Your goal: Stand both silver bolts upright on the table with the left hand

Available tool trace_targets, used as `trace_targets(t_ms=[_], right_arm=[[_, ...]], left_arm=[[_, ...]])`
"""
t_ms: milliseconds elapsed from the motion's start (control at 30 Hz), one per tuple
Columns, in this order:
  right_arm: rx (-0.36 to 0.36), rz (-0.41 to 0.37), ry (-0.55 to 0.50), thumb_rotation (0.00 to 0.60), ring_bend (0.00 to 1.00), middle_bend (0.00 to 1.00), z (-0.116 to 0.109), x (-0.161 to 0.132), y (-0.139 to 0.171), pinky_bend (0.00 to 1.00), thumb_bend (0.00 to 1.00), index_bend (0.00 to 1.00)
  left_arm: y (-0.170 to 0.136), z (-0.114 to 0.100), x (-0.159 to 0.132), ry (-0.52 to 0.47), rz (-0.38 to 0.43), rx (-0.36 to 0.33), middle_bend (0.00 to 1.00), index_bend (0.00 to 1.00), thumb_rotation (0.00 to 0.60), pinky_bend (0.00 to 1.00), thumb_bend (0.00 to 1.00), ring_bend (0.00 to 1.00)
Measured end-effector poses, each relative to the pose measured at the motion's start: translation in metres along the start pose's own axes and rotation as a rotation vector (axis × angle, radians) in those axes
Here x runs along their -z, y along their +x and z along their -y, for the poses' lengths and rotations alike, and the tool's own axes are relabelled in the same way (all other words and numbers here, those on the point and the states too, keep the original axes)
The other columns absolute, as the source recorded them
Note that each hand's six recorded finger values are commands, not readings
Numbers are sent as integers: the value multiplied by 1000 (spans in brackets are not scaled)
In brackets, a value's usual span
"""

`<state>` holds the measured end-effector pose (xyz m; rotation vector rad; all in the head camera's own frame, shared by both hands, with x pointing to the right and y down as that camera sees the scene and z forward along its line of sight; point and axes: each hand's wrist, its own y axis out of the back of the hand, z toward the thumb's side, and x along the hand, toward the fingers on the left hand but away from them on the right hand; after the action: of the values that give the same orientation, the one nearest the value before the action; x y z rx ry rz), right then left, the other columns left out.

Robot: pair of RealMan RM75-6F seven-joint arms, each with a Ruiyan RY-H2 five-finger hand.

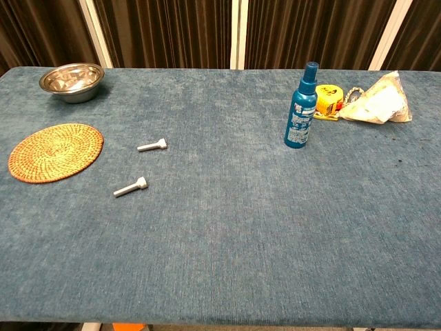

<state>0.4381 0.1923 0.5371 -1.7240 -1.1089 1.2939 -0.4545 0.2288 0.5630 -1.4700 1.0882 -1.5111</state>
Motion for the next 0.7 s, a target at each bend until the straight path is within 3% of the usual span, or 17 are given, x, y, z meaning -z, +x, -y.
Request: trace_targets(t_ms=[500, 700], right_arm=[[11, 2, -8, 600, 31, 152, -1, 1, 8, 99, 184, 129], [16, -11, -5, 600, 31, 152, -3, -1, 7, 99, 183, 129]], left_arm=[[4, -3, -4, -5, 22, -4, 13, 89, 600, 0, 91, 0], [23, -5, -26, -20, 110, 34, 13, 112, 600, 6, 86, 0]])
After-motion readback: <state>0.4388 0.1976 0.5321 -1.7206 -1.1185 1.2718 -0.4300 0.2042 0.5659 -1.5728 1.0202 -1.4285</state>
